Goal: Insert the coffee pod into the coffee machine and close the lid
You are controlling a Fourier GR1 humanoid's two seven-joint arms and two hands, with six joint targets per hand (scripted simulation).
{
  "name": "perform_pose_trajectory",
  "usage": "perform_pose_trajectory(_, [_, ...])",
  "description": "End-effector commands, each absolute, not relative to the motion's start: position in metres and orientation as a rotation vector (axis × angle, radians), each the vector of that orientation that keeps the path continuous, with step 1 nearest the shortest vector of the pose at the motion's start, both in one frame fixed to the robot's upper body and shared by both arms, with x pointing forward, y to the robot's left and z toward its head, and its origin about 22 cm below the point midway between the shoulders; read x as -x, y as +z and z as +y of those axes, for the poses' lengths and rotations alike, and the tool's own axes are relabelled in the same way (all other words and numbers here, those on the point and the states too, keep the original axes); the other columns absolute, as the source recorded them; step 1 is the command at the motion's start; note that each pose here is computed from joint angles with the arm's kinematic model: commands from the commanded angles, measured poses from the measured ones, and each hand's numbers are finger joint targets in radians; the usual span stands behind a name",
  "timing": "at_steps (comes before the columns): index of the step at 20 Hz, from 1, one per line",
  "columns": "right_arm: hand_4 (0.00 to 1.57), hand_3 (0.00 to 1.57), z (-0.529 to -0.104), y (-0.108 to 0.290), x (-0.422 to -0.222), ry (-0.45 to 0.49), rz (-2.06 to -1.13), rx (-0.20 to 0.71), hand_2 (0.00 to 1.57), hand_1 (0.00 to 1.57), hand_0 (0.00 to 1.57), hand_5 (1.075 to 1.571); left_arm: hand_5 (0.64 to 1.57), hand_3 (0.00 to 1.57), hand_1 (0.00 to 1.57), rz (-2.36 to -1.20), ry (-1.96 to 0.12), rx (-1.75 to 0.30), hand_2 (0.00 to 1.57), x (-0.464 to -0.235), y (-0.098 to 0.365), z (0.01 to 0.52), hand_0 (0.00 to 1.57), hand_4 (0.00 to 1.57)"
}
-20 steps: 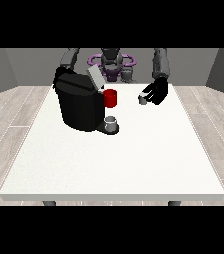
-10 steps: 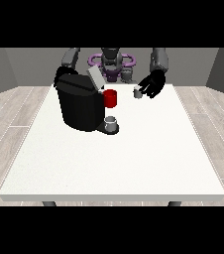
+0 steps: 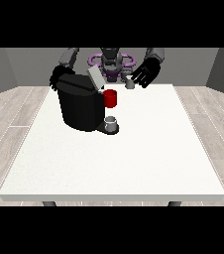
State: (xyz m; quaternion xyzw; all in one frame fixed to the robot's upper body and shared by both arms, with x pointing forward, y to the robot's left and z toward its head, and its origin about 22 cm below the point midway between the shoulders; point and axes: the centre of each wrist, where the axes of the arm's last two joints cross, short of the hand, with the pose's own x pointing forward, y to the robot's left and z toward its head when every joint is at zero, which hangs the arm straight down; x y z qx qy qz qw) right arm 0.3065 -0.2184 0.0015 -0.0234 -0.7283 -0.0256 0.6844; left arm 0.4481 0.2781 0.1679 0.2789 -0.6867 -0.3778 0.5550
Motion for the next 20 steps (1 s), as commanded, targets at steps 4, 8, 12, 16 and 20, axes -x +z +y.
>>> perform_pose_trajectory(4, [0.51,0.00,-0.202,0.021,-0.316,-0.044,-1.674,0.047,0.00,0.00,0.00,1.571,1.571,1.22,1.26,-1.686,-0.808,-0.684,1.29,-0.456,0.242,0.286,1.26,0.47])
perform_pose_trajectory(8, [0.54,0.00,-0.197,0.033,-0.313,0.009,-1.695,0.054,0.00,0.00,0.00,1.571,1.571,1.28,1.28,-1.660,-0.839,-0.703,1.34,-0.457,0.230,0.285,1.28,0.52])
perform_pose_trajectory(12, [0.46,0.00,-0.206,0.042,-0.323,-0.038,-1.708,0.071,0.00,0.00,0.00,1.571,1.571,1.23,1.28,-1.704,-0.858,-0.730,1.31,-0.457,0.229,0.276,1.28,0.50])
perform_pose_trajectory(16, [0.52,0.00,-0.221,0.034,-0.321,-0.030,-1.735,0.076,0.00,0.00,0.00,1.571,1.571,1.24,1.31,-1.712,-0.851,-0.721,1.33,-0.460,0.230,0.256,1.31,0.49])
perform_pose_trajectory(20, [0.51,0.00,-0.204,0.045,-0.318,0.002,-1.748,0.056,0.00,0.00,0.00,1.571,1.571,1.22,1.28,-1.713,-0.809,-0.748,1.31,-0.460,0.239,0.277,1.28,0.50])
